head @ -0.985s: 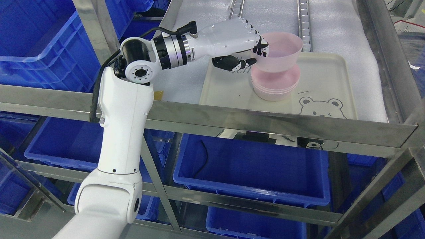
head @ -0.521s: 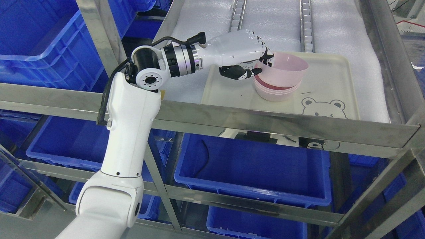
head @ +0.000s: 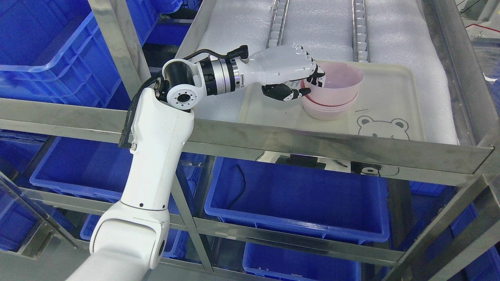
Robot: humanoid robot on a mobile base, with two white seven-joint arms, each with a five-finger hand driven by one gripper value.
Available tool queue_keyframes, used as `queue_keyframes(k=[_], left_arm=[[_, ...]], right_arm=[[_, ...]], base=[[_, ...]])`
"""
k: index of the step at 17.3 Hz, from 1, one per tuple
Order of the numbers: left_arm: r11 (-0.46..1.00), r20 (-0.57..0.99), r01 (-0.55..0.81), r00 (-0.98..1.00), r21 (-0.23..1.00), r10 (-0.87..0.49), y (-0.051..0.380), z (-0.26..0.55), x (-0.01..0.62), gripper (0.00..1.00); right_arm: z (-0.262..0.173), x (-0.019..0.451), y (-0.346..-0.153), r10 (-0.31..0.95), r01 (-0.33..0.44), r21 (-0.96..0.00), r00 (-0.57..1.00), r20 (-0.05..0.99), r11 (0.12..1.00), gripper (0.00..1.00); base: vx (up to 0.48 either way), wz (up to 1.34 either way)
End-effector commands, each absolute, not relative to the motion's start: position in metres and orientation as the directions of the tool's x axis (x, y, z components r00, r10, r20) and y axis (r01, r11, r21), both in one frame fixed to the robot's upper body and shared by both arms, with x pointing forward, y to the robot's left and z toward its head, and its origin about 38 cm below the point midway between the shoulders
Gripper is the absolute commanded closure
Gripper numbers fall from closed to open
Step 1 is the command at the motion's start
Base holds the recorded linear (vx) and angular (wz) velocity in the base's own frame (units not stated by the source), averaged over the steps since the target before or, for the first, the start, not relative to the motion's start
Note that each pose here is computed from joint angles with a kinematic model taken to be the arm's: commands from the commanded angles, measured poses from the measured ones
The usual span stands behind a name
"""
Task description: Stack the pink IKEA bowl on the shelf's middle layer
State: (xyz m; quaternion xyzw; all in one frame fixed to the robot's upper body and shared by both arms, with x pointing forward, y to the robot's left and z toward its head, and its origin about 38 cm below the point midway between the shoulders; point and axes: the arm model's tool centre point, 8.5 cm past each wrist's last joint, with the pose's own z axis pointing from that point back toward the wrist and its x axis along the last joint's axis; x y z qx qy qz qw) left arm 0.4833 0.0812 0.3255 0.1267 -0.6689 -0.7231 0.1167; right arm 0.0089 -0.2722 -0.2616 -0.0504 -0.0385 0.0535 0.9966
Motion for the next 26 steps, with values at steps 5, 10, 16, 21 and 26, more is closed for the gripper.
queue_keyframes(k=[5, 10, 16, 21, 26], left_arm=[[-0.030, -0.059, -0.052, -0.914, 0.998, -0.402, 0.112, 0.359, 0.492, 0.38], [0.285, 0.037, 0.012, -0.996, 0.958, -0.082, 0.081, 0.389, 0.453, 0.24], [0.442, 0.146, 0.190, -0.980, 0.877, 0.134, 0.018, 0.319, 0.391, 0.20], [0.381, 0.386, 0.428, -0.904, 0.819, 0.185, 0.004, 0.214, 0.340, 0.20], [0.391, 0.688, 0.671, -0.716, 0.630, 0.118, 0.027, 0.099, 0.275, 0.15]], right_arm=[[-0.261, 0.013, -0.283, 0.113, -0.102, -0.123, 0.990, 0.084, 0.987, 0.00], [-0.261, 0.013, -0.283, 0.113, -0.102, -0.123, 0.990, 0.084, 0.987, 0.00], [-0.261, 0.013, -0.283, 0.113, -0.102, -0.123, 0.990, 0.084, 0.987, 0.00], [-0.261, 0.013, -0.283, 0.113, -0.102, -0.123, 0.990, 0.084, 0.987, 0.00], [-0.261, 0.013, -0.283, 0.113, -0.102, -0.123, 0.990, 0.084, 0.987, 0.00]], base=[[0.000, 0.00], [0.000, 0.00], [0.000, 0.00], [-0.020, 0.00], [-0.054, 0.02]])
